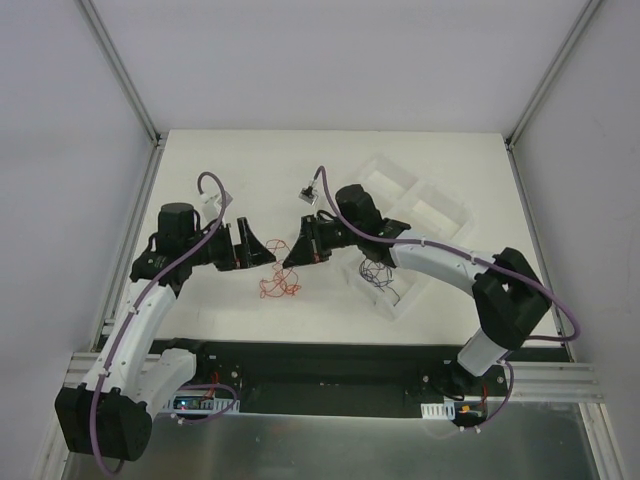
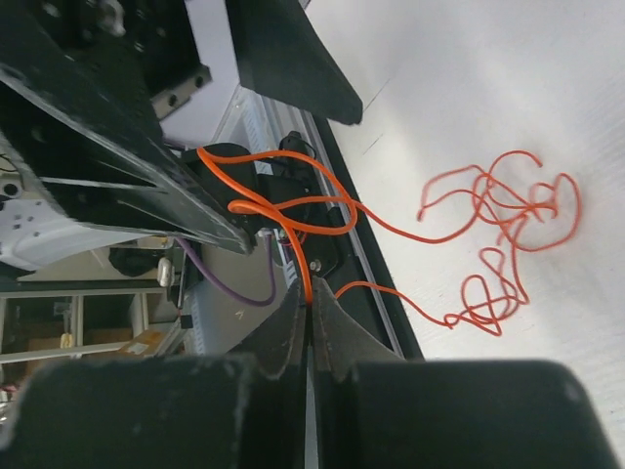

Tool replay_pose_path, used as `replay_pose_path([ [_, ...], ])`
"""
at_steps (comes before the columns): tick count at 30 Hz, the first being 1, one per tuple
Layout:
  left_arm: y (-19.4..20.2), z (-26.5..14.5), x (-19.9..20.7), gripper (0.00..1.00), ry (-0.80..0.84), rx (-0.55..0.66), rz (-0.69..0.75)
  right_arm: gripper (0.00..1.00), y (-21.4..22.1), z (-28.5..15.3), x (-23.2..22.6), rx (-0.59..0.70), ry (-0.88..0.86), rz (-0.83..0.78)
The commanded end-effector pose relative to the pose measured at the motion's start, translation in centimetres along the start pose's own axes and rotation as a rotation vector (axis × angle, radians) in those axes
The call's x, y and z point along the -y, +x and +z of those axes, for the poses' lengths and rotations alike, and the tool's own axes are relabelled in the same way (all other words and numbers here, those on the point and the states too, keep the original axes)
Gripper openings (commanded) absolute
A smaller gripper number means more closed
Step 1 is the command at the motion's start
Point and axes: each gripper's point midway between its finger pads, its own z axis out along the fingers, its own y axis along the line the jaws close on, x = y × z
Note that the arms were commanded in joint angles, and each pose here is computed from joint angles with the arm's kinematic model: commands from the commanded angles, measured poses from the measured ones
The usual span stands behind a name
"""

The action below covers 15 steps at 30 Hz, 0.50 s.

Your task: Untangle the cables

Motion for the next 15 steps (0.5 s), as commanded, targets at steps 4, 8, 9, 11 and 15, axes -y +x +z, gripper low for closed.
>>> replay_pose_path([
  [4, 0.4, 0.2, 2.4, 0.85, 0.147, 0.025, 0.067, 0.00, -1.3, -2.2, -4.1, 0.026, -0.121, -0.042],
  [8, 0.5, 1.6, 2.6, 0.85, 0.123, 0.024, 0.099, 0.01, -1.4, -2.5, -4.8, 0.034, -0.142, -0.039],
  [9, 0.4, 2.0, 2.7, 0.85, 0.119, 0.024, 0.113, 0.00, -1.5, -2.5, -4.9, 0.036, -0.143, -0.039],
  [11, 0.0, 2.7, 2.9, 0.85, 0.108, 0.038, 0.126, 0.00, -1.5, -2.6, -5.1, 0.038, -0.146, -0.038],
  [15, -0.9, 3.6, 2.0, 0.82, 0.053, 0.077, 0.134, 0.00, -1.5, -2.8, -6.4, 0.042, -0.177, -0.039],
])
